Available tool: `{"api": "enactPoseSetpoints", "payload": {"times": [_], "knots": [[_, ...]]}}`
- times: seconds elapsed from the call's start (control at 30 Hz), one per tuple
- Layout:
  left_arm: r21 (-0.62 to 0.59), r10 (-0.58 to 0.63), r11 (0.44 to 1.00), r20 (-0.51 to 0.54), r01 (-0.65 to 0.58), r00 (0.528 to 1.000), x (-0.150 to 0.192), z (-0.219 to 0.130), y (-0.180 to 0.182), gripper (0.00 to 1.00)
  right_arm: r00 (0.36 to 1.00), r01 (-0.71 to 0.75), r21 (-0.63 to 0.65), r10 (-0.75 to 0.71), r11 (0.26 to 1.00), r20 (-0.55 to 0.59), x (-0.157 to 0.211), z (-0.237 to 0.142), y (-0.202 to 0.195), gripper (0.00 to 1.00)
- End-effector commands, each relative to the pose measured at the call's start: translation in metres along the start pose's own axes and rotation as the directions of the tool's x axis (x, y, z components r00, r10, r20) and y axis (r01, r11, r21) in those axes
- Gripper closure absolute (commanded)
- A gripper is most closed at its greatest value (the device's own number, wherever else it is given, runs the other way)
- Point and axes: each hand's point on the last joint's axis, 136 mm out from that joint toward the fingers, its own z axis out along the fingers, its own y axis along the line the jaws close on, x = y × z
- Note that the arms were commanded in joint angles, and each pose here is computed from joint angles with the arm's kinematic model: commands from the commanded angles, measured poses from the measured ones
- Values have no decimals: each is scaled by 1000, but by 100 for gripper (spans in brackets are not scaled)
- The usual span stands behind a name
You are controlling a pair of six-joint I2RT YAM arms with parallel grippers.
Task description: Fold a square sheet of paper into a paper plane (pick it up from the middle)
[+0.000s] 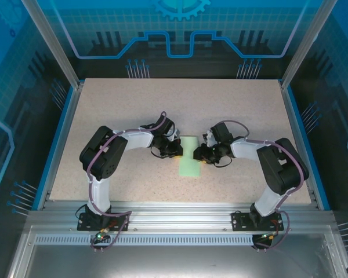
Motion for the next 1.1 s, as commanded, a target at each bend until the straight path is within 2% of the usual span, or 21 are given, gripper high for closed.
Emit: {"api": "enactPoseSetpoints", "payload": {"times": [0.0, 0.13, 0.37, 0.73, 0.93, 1.07], "knots": [[-70, -32, 997, -73, 27, 997, 19, 14, 20, 100, 998, 43, -48, -41, 998, 57, -26, -14, 20, 69], [-69, -30, 997, -73, 25, 997, 19, 13, 20, 100, 999, 38, -39, -37, 999, 40, -35, -3, 16, 69], [-73, -31, 997, -77, 26, 997, 20, 14, 22, 100, 1000, -21, 54, 21, 998, 2, -28, 17, -21, 69], [-73, -29, 997, -77, 24, 997, 20, 13, 21, 100, 995, 46, -47, -41, 998, 92, -59, -17, 22, 68], [-73, -26, 997, -79, 20, 997, 20, 13, 20, 100, 998, 14, -48, -11, 999, 66, -64, -2, 9, 68], [-72, -27, 997, -79, 21, 997, 20, 13, 20, 100, 999, -31, 3, 31, 1000, 38, -56, 11, -13, 68]]}}
